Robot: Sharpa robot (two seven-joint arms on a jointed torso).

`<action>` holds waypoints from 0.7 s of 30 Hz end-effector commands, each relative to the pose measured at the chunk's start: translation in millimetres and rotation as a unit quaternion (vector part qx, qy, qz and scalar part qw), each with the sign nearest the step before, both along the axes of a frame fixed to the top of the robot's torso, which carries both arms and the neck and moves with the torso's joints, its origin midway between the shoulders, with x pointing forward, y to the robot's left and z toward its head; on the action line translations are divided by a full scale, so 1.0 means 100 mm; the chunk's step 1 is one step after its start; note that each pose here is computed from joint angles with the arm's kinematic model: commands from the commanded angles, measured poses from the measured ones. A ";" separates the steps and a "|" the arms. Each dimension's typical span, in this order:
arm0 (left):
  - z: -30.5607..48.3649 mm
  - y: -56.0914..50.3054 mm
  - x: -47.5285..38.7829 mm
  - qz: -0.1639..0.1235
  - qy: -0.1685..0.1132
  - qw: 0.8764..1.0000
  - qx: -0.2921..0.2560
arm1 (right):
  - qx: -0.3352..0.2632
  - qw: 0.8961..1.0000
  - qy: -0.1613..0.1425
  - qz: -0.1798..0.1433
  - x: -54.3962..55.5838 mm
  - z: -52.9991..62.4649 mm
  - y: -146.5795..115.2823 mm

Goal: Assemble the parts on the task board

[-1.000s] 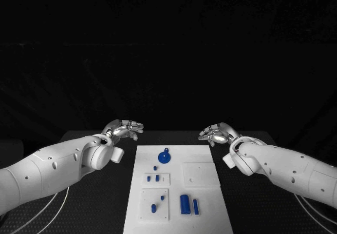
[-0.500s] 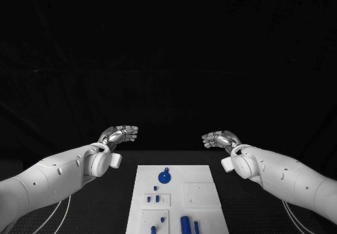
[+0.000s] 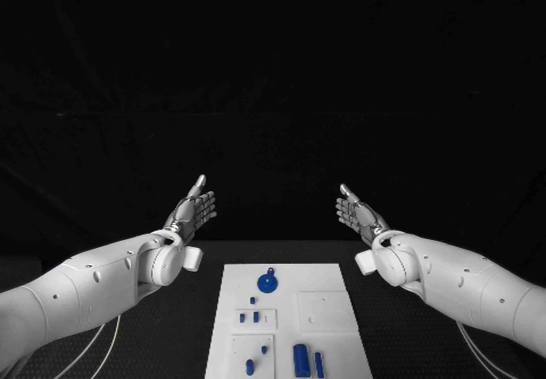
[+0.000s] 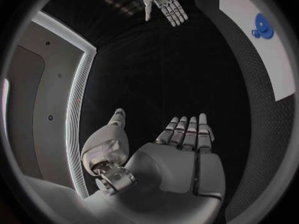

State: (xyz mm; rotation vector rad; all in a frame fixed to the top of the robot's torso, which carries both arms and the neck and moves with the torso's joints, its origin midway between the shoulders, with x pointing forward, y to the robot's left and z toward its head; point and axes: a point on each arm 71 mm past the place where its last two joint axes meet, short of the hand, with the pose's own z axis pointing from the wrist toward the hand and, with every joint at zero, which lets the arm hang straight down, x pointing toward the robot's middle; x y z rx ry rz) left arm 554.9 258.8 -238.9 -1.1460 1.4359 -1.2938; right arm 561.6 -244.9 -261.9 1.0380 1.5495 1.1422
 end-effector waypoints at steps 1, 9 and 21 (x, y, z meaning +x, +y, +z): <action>0.010 -0.08 -0.092 0.033 -0.018 0.999 0.001 | 0.021 0.999 -0.026 -0.027 -0.07 0.06 0.06; 0.035 -0.40 -0.488 0.064 -0.031 0.997 -0.012 | 0.065 0.995 -0.052 -0.056 -0.40 0.18 0.28; 0.143 -0.66 -0.920 0.092 -0.041 0.995 -0.020 | 0.104 0.988 -0.062 -0.094 -0.93 0.36 0.50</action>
